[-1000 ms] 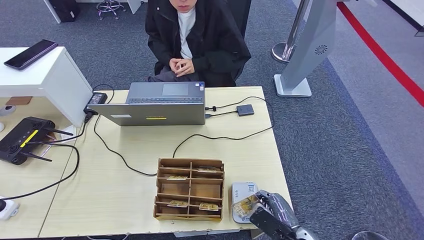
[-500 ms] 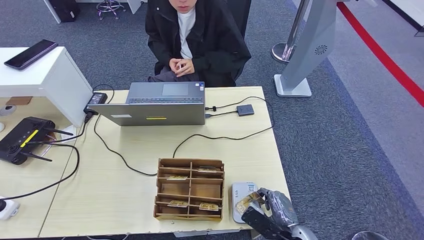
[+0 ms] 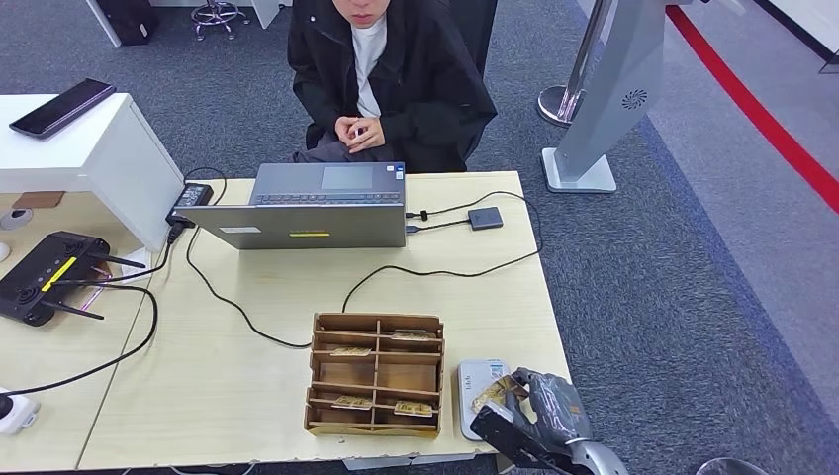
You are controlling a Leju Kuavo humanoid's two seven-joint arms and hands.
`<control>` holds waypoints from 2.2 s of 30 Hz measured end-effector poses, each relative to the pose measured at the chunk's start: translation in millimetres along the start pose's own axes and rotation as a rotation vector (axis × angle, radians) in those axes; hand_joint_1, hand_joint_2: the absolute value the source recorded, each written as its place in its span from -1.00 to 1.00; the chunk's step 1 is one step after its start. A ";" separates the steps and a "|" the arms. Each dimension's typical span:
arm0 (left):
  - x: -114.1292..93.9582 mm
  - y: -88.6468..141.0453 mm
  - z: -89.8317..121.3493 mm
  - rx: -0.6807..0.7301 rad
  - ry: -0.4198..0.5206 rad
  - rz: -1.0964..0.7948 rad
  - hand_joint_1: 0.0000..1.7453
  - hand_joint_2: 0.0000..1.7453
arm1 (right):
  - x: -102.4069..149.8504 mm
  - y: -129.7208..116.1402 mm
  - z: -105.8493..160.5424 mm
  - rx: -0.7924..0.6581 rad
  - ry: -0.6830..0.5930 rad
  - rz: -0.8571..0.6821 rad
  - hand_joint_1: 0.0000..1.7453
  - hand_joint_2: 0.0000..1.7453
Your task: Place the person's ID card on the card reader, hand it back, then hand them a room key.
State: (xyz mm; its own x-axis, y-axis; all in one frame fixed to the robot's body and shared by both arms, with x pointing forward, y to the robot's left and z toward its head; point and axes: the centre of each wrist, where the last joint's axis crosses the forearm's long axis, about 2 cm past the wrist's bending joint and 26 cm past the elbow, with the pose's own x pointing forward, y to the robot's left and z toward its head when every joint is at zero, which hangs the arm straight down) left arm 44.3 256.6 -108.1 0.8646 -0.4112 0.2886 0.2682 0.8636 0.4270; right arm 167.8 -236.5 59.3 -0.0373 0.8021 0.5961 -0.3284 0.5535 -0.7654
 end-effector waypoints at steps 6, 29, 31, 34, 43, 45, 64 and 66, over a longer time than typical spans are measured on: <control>0.0 0.0 0.0 0.000 -0.001 -0.002 -1.00 -1.00 | 1.0 -0.1 -1.0 -0.003 0.000 0.001 1.00 1.00; 0.0 0.0 0.0 -0.001 0.000 0.001 -1.00 -1.00 | 7.3 -0.6 -3.4 -0.108 -0.031 0.104 1.00 1.00; -0.1 0.0 0.0 -0.001 0.001 0.002 -1.00 -1.00 | 9.2 -1.4 -4.1 -0.141 -0.042 0.127 1.00 1.00; -0.1 -0.1 0.1 -0.001 0.001 0.004 -1.00 -1.00 | 13.6 -4.5 -4.9 -0.202 -0.062 0.159 1.00 1.00; 0.4 -0.7 0.3 -0.001 0.001 0.007 -1.00 -1.00 | 31.0 -22.8 -5.7 -0.436 -0.168 0.278 1.00 1.00; 0.3 -0.7 0.3 -0.002 0.001 0.006 -1.00 -1.00 | 34.9 -28.0 -5.2 -0.491 -0.194 0.299 1.00 1.00; 2.1 -0.3 -0.3 -0.012 -0.027 -0.020 -1.00 -1.00 | 78.9 -68.2 -13.7 -0.842 -0.476 0.401 1.00 1.00; 2.2 -0.3 -0.3 -0.013 -0.028 -0.021 -1.00 -1.00 | 80.0 -69.3 -14.7 -0.846 -0.482 0.404 1.00 1.00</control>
State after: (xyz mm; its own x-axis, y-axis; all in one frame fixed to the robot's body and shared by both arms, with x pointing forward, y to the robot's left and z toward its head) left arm 46.3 255.5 -107.9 0.8463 -0.4376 0.3038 0.2921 0.8581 0.4223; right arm 201.5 -207.4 156.4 -0.4289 0.8908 0.1500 0.5511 0.3896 -0.7379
